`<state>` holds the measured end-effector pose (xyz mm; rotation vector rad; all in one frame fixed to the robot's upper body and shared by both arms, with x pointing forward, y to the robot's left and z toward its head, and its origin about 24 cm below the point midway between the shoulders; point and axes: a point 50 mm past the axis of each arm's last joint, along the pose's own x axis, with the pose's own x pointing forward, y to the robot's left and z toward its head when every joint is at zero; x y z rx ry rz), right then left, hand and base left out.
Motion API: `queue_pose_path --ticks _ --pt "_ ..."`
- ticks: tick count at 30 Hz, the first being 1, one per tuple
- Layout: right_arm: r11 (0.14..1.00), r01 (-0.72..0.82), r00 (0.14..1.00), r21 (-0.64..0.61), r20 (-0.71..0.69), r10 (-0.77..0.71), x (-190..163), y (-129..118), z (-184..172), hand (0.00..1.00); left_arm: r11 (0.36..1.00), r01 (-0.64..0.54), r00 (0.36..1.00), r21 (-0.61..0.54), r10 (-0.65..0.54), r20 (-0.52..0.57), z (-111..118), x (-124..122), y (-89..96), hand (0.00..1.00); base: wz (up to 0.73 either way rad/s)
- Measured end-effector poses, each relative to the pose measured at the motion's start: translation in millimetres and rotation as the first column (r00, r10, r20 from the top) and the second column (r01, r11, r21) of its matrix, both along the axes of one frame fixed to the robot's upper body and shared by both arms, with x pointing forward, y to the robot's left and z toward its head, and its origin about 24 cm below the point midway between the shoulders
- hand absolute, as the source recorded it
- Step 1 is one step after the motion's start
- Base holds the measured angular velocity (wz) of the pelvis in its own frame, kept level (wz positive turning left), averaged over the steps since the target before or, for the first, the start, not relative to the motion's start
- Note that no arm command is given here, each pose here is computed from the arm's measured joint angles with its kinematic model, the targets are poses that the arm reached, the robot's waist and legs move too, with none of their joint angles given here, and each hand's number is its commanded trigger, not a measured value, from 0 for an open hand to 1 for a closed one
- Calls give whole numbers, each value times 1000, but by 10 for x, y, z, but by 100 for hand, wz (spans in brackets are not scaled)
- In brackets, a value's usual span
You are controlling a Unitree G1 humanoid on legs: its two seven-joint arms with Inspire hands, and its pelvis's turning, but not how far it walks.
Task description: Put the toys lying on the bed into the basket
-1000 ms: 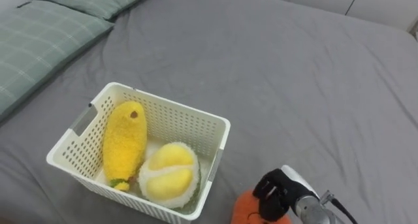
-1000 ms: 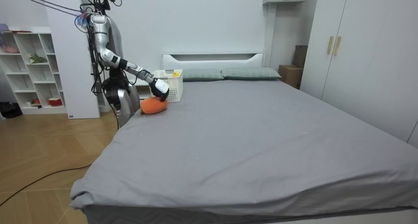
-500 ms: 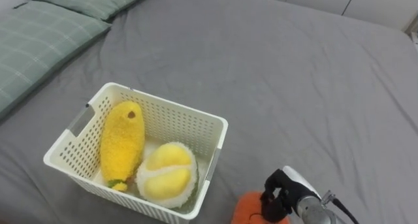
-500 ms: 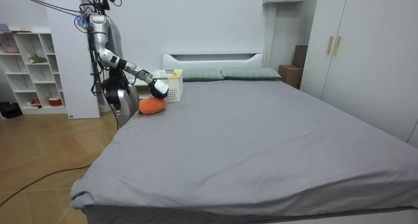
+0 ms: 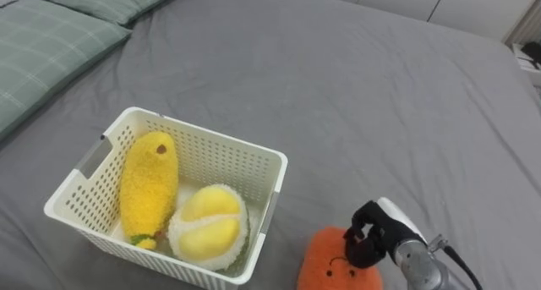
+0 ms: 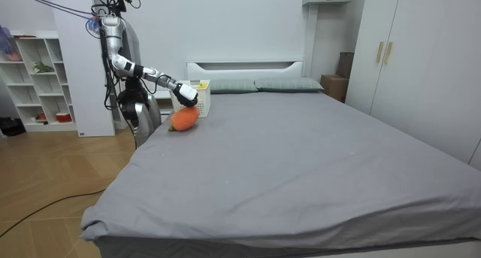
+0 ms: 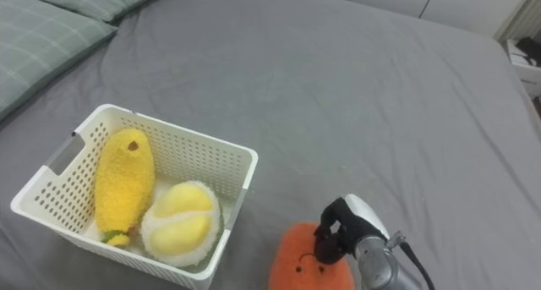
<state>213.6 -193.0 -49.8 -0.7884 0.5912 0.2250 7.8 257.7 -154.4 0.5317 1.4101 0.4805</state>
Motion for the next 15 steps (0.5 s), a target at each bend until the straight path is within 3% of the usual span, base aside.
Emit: queue_pose_path --ticks 7,15 --pt "996 85 968 -17 238 -78 171 -189 460 100 997 -72 997 11 72 5 -2 -52 58 0 -2" --pt "997 62 906 -55 421 -33 253 -218 915 100 997 -81 996 15 81 36 6 1 80 0 -8"
